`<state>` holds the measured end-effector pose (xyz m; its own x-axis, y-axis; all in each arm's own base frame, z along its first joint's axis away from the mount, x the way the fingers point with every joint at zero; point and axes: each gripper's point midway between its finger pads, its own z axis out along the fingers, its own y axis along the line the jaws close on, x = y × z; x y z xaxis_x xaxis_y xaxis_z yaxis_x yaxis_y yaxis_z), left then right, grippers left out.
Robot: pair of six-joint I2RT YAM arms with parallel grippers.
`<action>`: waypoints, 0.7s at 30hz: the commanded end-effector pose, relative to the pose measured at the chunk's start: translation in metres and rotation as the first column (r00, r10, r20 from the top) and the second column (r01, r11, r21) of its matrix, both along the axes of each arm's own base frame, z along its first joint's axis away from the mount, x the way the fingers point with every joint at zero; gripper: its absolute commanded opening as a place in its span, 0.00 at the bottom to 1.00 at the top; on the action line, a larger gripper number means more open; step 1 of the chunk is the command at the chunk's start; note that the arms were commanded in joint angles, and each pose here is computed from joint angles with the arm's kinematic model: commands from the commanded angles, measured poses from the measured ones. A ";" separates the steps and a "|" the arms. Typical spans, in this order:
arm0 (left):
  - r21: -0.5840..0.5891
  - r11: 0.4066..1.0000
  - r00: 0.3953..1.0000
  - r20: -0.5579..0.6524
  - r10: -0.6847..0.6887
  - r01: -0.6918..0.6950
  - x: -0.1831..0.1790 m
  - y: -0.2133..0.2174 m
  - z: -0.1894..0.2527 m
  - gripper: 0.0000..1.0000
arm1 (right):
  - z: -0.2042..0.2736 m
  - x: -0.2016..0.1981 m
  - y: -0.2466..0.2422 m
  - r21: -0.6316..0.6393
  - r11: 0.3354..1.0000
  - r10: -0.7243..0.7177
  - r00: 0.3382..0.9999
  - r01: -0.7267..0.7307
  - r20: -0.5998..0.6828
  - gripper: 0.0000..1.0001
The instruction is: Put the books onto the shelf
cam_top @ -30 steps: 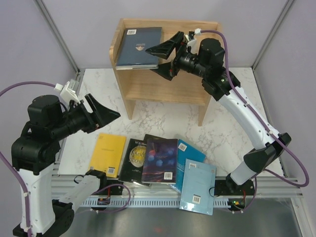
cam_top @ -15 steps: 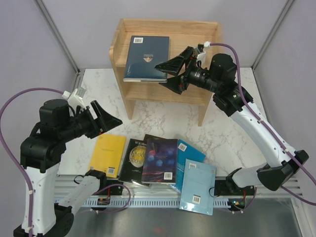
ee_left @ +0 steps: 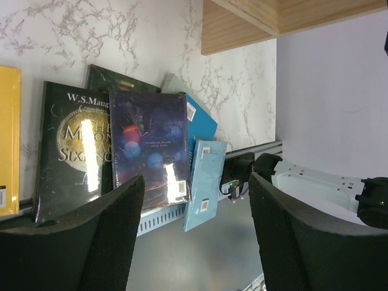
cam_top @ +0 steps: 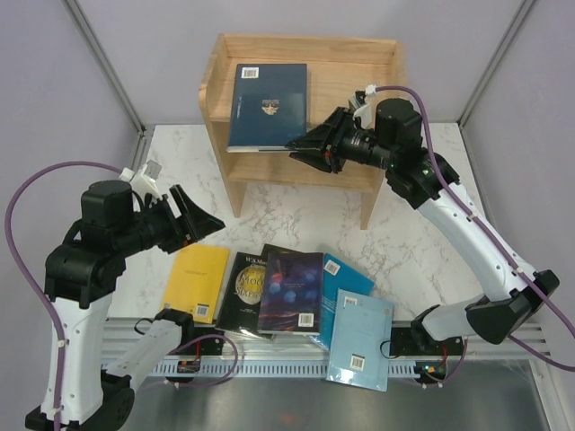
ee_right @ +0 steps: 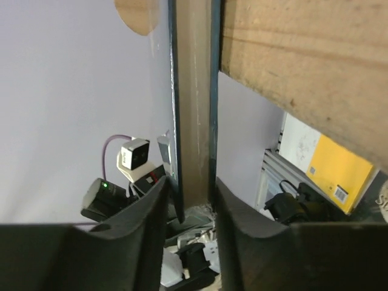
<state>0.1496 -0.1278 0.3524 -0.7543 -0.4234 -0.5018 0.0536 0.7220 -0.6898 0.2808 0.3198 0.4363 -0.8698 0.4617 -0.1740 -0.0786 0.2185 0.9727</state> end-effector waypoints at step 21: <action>-0.005 1.000 1.000 0.027 -0.013 0.013 -0.002 -0.001 0.001 0.73 | 0.026 0.036 0.036 0.016 0.999 -0.040 0.999 0.040 -0.003 0.19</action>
<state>0.1458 -0.1271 0.3509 -0.7520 -0.4238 -0.5049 0.0571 0.7211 -0.6904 0.3086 0.3489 0.4532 -0.8652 0.4811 -0.1412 -0.0429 0.2095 0.9769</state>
